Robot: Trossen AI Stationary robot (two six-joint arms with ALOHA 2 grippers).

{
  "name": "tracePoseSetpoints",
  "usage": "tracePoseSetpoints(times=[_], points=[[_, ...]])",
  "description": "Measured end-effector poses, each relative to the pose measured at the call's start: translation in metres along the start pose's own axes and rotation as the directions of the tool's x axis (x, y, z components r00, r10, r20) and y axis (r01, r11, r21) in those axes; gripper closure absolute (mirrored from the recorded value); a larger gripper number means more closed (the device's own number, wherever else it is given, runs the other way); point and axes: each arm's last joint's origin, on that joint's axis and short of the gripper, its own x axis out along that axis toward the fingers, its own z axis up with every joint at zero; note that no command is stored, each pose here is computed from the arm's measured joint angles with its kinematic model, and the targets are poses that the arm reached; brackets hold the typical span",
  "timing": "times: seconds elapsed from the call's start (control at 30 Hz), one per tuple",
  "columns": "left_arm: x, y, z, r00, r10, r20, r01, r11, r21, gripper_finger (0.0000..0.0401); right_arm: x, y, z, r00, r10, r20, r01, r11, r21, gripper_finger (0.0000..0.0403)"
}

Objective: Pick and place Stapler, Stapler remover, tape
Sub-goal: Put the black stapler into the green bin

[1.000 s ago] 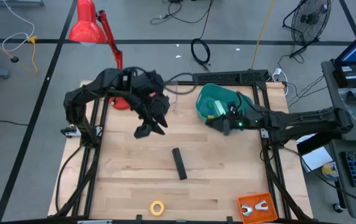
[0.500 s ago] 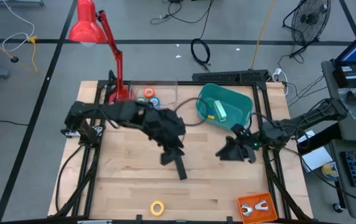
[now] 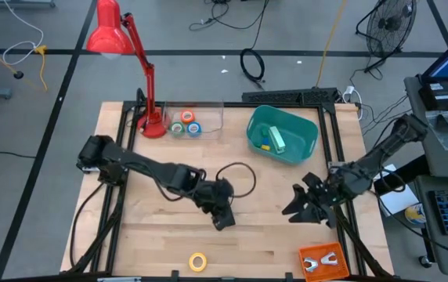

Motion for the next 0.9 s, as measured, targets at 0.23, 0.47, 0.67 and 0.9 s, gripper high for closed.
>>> tracePoseSetpoints(times=[0.23, 0.47, 0.67, 0.9], points=[[0.007, -0.013, -0.015, 0.997, -0.036, 0.073, 0.017, 0.967, 0.256, 0.0245, -0.005, 0.013, -0.01, 0.991, -0.047, 0.127, 0.054, 0.997, -0.049, 0.0211], [0.007, -0.008, -0.009, 0.995, -0.008, 0.097, -0.044, 0.849, 0.527, 0.0245, -0.013, 0.024, -0.012, 0.937, -0.125, 0.327, 0.166, 0.981, -0.102, 0.0211], [-0.007, 0.016, 0.009, 0.994, 0.106, -0.032, -0.062, 0.774, 0.63, 0.0245, -0.012, 0.029, -0.014, 0.868, -0.195, 0.457, 0.279, 0.952, -0.124, 0.0211], [-0.035, 0.025, 0.03, 0.968, 0.25, 0.011, -0.152, 0.551, 0.82, 0.0245, -0.003, 0.024, -0.021, 0.832, -0.255, 0.492, 0.352, 0.929, -0.113, 0.0211]])
